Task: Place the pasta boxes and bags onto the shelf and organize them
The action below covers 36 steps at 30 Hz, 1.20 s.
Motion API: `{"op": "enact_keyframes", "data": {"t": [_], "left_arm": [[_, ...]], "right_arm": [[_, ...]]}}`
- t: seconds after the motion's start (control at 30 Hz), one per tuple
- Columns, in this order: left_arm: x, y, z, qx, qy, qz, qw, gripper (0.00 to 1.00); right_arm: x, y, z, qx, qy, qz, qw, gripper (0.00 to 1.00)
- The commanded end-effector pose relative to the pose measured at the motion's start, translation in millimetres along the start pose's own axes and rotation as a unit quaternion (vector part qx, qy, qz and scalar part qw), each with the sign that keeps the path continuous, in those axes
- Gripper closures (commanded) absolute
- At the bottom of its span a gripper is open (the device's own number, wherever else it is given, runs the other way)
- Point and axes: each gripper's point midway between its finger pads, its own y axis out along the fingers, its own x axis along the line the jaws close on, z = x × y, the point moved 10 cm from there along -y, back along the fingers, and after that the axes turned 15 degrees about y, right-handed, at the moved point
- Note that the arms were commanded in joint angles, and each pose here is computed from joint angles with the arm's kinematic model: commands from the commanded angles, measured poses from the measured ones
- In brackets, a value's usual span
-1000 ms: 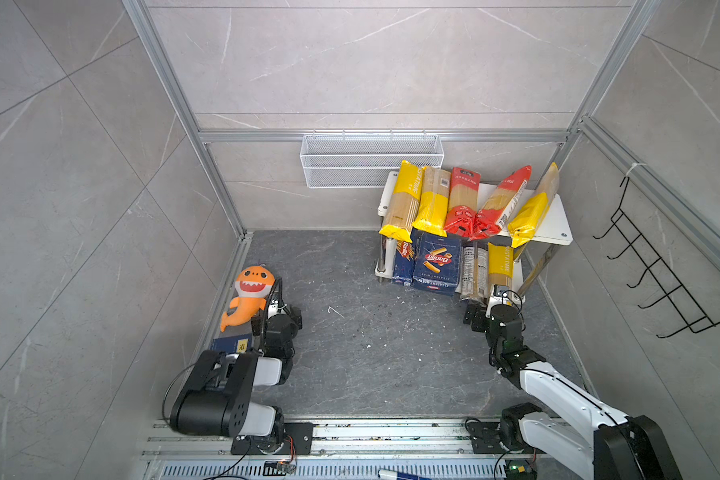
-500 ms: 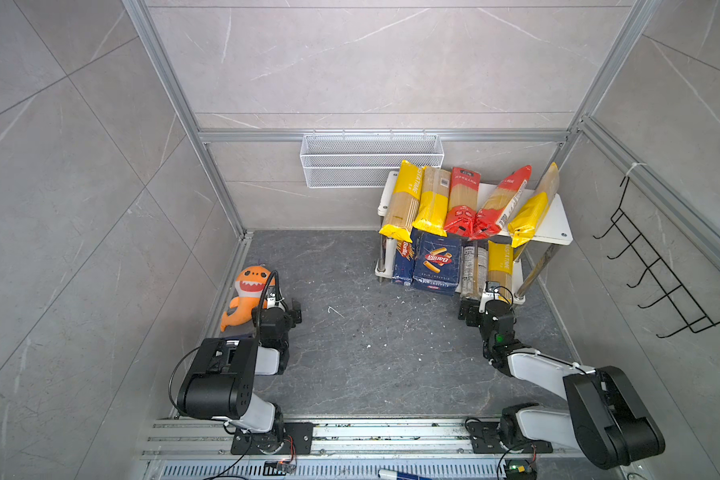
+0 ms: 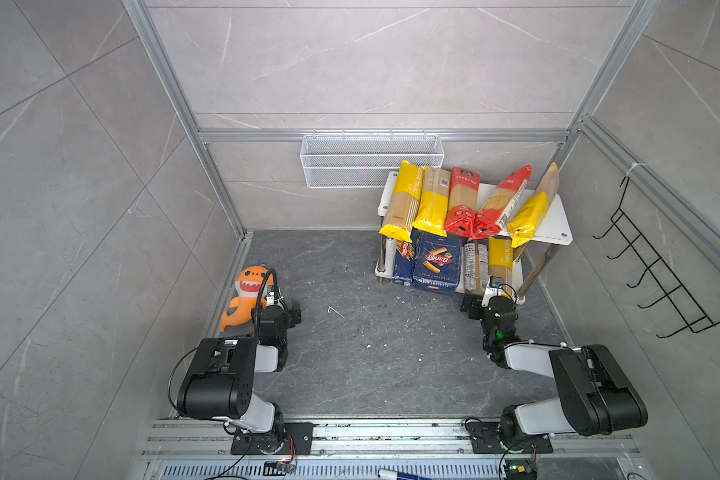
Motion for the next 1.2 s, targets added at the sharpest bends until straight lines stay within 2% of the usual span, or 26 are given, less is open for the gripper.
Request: {"op": "enact_keyframes", "data": {"t": [0.0, 0.43, 0.73, 0.77, 0.97, 1.07, 1.17], "left_arm": [[4, 2, -14, -0.030, -0.019, -0.003, 0.999, 0.01], [4, 3, -14, -0.029, -0.019, -0.003, 0.999, 0.01], [5, 3, -14, -0.028, -0.020, -0.003, 0.999, 0.01], [4, 3, -14, -0.029, -0.020, -0.003, 0.999, 0.01], [5, 3, -14, -0.027, -0.021, -0.002, 0.999, 0.01], [5, 4, -14, -0.026, -0.022, -0.001, 0.999, 0.01], [6, 4, -14, -0.025, -0.022, 0.000, 0.999, 0.01]], "right_arm": [[-2, -1, -5, -0.010, -0.007, 0.008, 1.000, 0.01], [-12, -46, -23, -0.028, 0.026, 0.030, 0.999, 0.01], [-18, -34, -20, -0.056, 0.024, 0.076, 0.995, 0.01], [-16, -29, -18, -0.041, 0.022, 0.069, 0.997, 0.01], [-12, -8, -3, -0.039, 0.023, 0.036, 0.998, 0.01], [-6, 2, -4, -0.003, 0.009, 0.027, 1.000, 0.01], [2, 8, 2, 0.023, -0.014, -0.015, 1.000, 0.01]]}}
